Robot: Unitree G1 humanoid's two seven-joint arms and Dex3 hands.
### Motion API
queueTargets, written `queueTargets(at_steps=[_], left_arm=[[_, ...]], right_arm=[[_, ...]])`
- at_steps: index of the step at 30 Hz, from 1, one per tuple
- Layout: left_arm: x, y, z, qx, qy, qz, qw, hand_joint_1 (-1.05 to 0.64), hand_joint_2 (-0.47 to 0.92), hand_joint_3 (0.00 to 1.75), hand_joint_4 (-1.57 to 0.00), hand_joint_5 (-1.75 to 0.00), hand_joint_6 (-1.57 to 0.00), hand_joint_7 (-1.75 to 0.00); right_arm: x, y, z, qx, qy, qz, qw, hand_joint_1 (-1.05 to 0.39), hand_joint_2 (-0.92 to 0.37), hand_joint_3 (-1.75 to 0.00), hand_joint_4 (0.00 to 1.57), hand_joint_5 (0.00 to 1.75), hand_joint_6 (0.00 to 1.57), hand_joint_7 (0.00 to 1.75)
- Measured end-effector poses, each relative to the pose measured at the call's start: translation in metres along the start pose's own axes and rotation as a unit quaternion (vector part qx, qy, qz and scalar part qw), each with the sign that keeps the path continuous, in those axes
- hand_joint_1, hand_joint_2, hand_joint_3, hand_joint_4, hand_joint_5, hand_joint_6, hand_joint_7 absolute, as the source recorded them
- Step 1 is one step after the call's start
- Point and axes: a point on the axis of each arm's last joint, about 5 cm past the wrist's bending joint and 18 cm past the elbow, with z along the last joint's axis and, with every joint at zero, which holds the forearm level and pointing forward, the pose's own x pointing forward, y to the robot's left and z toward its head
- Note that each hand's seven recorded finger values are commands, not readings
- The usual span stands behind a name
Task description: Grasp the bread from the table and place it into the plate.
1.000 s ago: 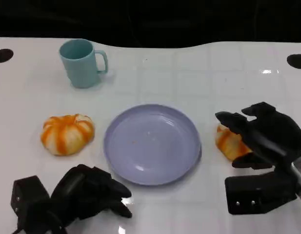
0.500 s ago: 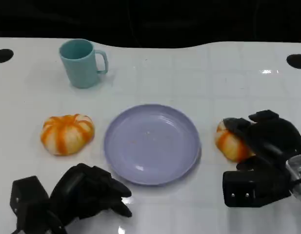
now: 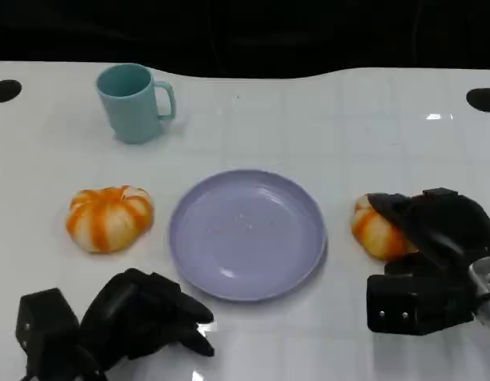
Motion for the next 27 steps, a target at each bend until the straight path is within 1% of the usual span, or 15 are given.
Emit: queueTargets(at_steps=[1,2,5,7,8,9,10,11,13,15,17,20,23,24,27], left_arm=[[0.000,0.000,0.000,0.001,0.000,0.000,1.000,-1.05,0.82,0.00,-1.49,-0.39,-1.55,-0.01],[0.000,0.000,0.001,0.001,-0.001,0.000,1.000,-1.05,0.82,0.00,-1.49,-0.39,-1.55,-0.01],[0.001,0.000,0.001,0.002,-0.002,-0.001,1.000,-1.05,0.82,0.00,-1.48,-0.39,-1.55,-0.01],[0.001,0.000,0.001,0.003,-0.003,-0.001,1.000,-1.05,0.82,0.00,-1.48,-0.39,-1.55,-0.01],[0.001,0.000,0.001,0.004,-0.002,-0.001,1.000,-1.05,0.82,0.00,-1.48,-0.39,-1.55,-0.01],[0.001,0.000,0.001,0.004,-0.002,0.000,1.000,-1.05,0.82,0.00,-1.48,-0.39,-1.55,-0.01],[0.001,0.000,0.001,0.004,-0.002,0.001,1.000,-1.05,0.82,0.00,-1.48,-0.39,-1.55,-0.01],[0.001,0.000,0.001,0.004,-0.003,0.001,1.000,-1.05,0.82,0.00,-1.48,-0.39,-1.55,0.00],[0.001,0.000,0.001,0.004,-0.003,0.001,1.000,-1.05,0.82,0.00,-1.47,-0.39,-1.55,0.00],[0.001,0.000,0.001,0.004,-0.003,0.001,1.000,-1.05,0.82,0.00,-1.47,-0.39,-1.55,0.00],[0.001,0.000,0.001,0.004,-0.003,0.001,1.000,-1.05,0.82,0.00,-1.48,-0.39,-1.55,-0.01],[0.001,0.000,0.001,0.004,-0.003,0.003,1.000,-1.05,0.82,0.00,-1.48,-0.39,-1.56,-0.01],[0.001,0.000,0.002,0.005,-0.003,0.003,1.000,-1.05,0.82,0.00,-1.49,-0.40,-1.56,-0.01],[0.001,0.000,0.002,0.005,-0.003,0.003,1.000,-1.05,0.82,0.00,-1.49,-0.40,-1.56,-0.01],[0.000,0.000,0.002,0.005,-0.003,0.004,1.000,-1.05,0.82,0.00,-1.49,-0.40,-1.56,-0.01]], right_arm=[[0.000,0.0011,0.000,0.002,-0.006,-0.016,0.9999,-0.16,-0.92,-0.09,0.78,1.47,1.02,0.08],[0.000,0.0023,-0.001,0.004,-0.014,-0.032,0.9994,-0.18,-0.92,-0.15,0.83,1.54,1.12,0.11],[-0.002,0.0059,-0.001,0.014,-0.037,-0.068,0.9969,-0.18,-0.92,-0.20,0.85,1.71,1.29,0.18],[-0.003,0.0074,-0.001,0.019,-0.045,-0.080,0.9956,-0.17,-0.92,-0.20,0.85,1.74,1.32,0.20],[-0.003,0.0079,-0.002,0.020,-0.047,-0.083,0.9952,-0.16,-0.87,-0.27,0.86,1.74,1.17,0.65],[-0.003,0.0084,-0.002,0.018,-0.048,-0.088,0.9948,-0.13,-0.75,-0.45,0.88,1.74,0.92,1.25],[-0.003,0.0091,-0.002,0.018,-0.052,-0.099,0.9936,-0.11,-0.65,-0.61,0.89,1.75,0.83,1.49],[-0.003,0.0097,-0.002,0.020,-0.058,-0.112,0.9918,-0.11,-0.57,-0.75,0.90,1.75,0.76,1.64],[-0.004,0.0108,-0.001,0.024,-0.069,-0.141,0.9873,-0.11,-0.52,-0.83,0.90,1.75,0.72,1.72],[-0.003,0.0109,-0.001,0.024,-0.074,-0.160,0.9840,-0.12,-0.51,-0.88,0.91,1.75,0.71,1.74],[-0.003,0.0106,-0.001,0.024,-0.077,-0.167,0.9827,-0.14,-0.50,-0.94,0.92,1.75,0.71,1.74],[-0.002,0.0095,0.002,0.034,-0.088,-0.177,0.9796,-0.13,-0.42,-1.04,0.94,1.75,0.72,1.75],[0.000,0.0057,0.006,0.047,-0.102,-0.202,0.9729,-0.13,-0.36,-1.12,0.95,1.75,0.73,1.75],[0.001,0.0044,0.008,0.051,-0.107,-0.210,0.9706,-0.13,-0.33,-1.19,0.96,1.75,0.74,1.75],[0.002,0.0014,0.011,0.057,-0.117,-0.222,0.9663,-0.12,-0.28,-1.26,0.97,1.75,0.74,1.75]])
